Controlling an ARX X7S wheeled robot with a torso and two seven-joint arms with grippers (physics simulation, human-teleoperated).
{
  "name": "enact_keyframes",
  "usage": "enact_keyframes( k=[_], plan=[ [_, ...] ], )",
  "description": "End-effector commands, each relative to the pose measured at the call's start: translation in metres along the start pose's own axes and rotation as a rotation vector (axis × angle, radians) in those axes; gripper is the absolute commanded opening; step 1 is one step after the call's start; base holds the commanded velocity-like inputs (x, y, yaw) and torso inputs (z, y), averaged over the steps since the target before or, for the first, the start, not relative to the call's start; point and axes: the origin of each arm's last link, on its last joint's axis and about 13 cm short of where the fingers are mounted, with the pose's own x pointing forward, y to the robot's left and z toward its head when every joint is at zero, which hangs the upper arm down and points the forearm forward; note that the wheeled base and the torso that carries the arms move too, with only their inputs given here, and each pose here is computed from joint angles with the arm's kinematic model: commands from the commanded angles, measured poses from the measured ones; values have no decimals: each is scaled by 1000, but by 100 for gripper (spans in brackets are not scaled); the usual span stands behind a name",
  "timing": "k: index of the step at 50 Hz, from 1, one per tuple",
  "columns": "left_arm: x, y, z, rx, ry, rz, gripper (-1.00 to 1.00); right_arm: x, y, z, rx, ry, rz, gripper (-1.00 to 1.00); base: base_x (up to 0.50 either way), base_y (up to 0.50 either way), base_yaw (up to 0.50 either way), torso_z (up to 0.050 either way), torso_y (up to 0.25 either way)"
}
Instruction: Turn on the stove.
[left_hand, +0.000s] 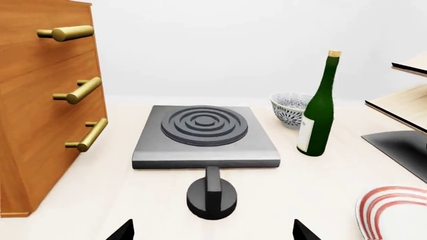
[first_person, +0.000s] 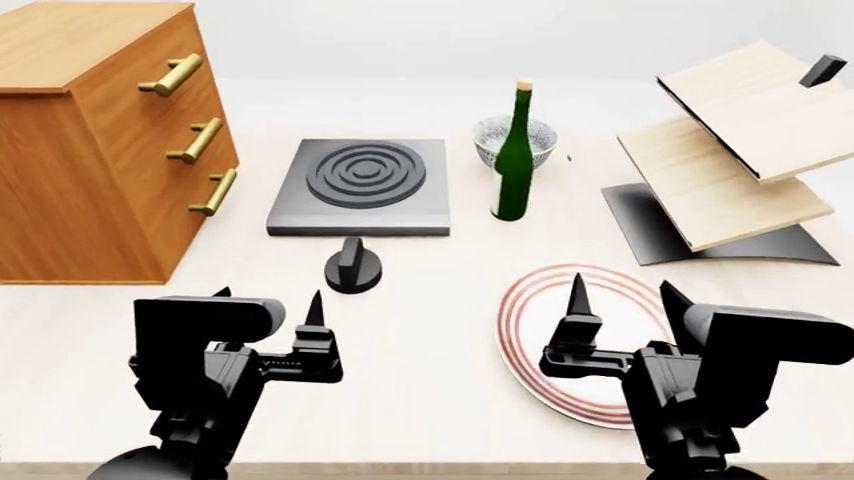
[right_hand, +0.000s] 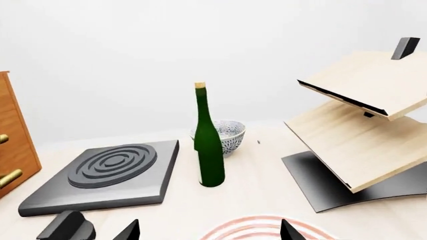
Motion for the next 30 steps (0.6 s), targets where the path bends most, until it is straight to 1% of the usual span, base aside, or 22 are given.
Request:
enact_keyframes(
  k=[1, 12, 13, 14, 15, 21, 25, 30],
  plan=[
    [-1, 1, 1, 0, -3, 3, 100, -2, 0, 3, 4, -11, 4, 100, 500, 0, 0, 0, 0],
    [-1, 1, -1, 0, -3, 4, 100, -2, 0, 1, -4, -13, 0, 100, 500, 0, 0, 0, 0],
    [-1, 1, -1, 0, -4, 4, 100, -2, 0, 0, -6, -14, -1, 100, 500, 0, 0, 0, 0],
    [-1, 1, -1, 1, -3, 4, 100, -2, 1, 0, -26, -14, -14, 100, 500, 0, 0, 0, 0],
    [-1, 1, -2, 1, -4, 6, 100, -2, 1, -1, -38, -13, -18, 100, 172, 0, 0, 0, 15],
    [1, 2, -4, 10, -4, 12, 100, -2, 1, -3, -40, -18, -29, 100, 0, 0, 0, 0, 0],
    [4, 4, -5, 42, -51, 21, 100, -3, 2, -4, -42, -15, -19, 100, 0, 0, 0, 0, 0],
    [21, 13, -13, 55, -52, 68, 100, -4, 2, -4, -43, -17, -9, 100, 0, 0, 0, 0, 0]
  ],
)
